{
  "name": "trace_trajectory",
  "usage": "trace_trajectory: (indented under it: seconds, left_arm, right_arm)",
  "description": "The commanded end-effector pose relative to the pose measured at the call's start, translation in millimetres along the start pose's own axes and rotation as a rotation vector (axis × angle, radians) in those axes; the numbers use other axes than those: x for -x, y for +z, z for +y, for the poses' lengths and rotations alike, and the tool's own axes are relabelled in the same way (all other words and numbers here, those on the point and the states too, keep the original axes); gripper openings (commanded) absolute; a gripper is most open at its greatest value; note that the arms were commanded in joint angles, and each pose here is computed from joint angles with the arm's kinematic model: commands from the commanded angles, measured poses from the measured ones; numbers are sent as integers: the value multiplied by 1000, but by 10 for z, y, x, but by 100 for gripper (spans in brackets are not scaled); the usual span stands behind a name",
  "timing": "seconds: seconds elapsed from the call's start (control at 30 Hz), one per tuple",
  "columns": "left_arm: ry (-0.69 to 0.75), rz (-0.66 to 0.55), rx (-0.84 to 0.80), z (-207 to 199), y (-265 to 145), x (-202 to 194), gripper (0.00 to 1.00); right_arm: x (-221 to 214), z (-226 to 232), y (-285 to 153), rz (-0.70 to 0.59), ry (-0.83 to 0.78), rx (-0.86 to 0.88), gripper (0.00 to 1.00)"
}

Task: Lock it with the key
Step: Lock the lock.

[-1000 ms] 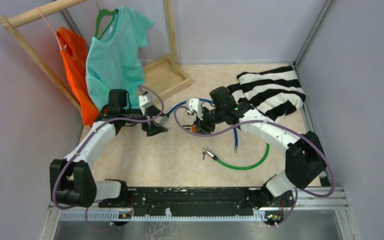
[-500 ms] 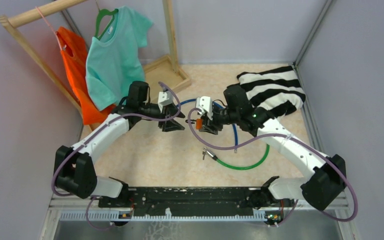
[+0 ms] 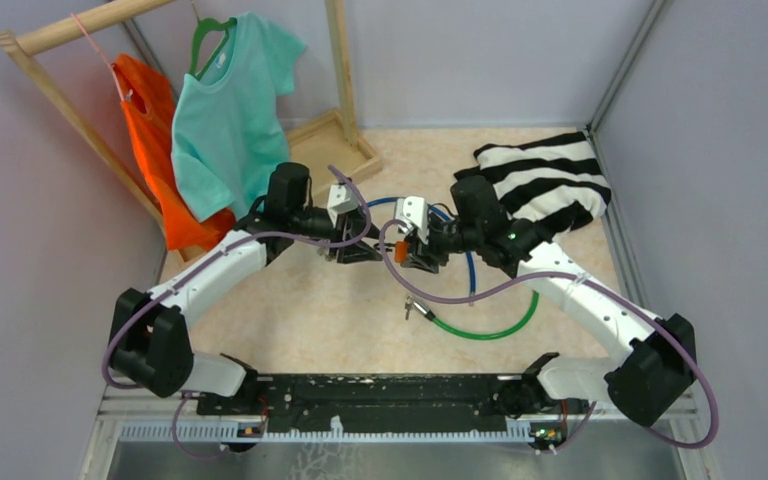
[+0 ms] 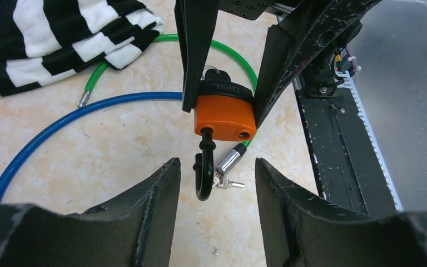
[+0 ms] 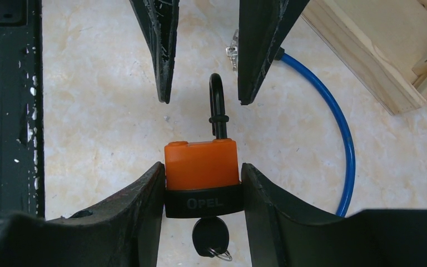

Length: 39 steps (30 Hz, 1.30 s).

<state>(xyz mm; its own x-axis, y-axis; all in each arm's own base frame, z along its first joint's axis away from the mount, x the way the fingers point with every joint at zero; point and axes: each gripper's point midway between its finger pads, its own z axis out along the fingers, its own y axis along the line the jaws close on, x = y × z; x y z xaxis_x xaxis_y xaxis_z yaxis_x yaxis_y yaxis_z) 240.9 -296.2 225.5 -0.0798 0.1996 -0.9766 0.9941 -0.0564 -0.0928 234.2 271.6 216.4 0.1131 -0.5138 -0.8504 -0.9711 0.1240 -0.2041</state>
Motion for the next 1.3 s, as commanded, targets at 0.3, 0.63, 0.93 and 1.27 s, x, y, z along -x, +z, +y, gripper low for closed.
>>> trace_trajectory:
  seconds: [0.3, 0.63, 0.93, 1.27]
  left_arm:
    - [5, 4, -12, 6, 76, -85, 44]
    - [-1, 0, -10, 15, 82, -96, 22]
    - [36, -46, -33, -23, 72, 116, 0]
    - [50, -81, -52, -30, 72, 308, 0]
  right_arm:
    - [310, -114, -107, -113, -49, -39, 0]
    - [293, -121, -82, -116, -39, -40, 0]
    - [245, -286, -47, -102, 21, -118, 3]
    - [200, -351, -111, -108, 74, -155, 62]
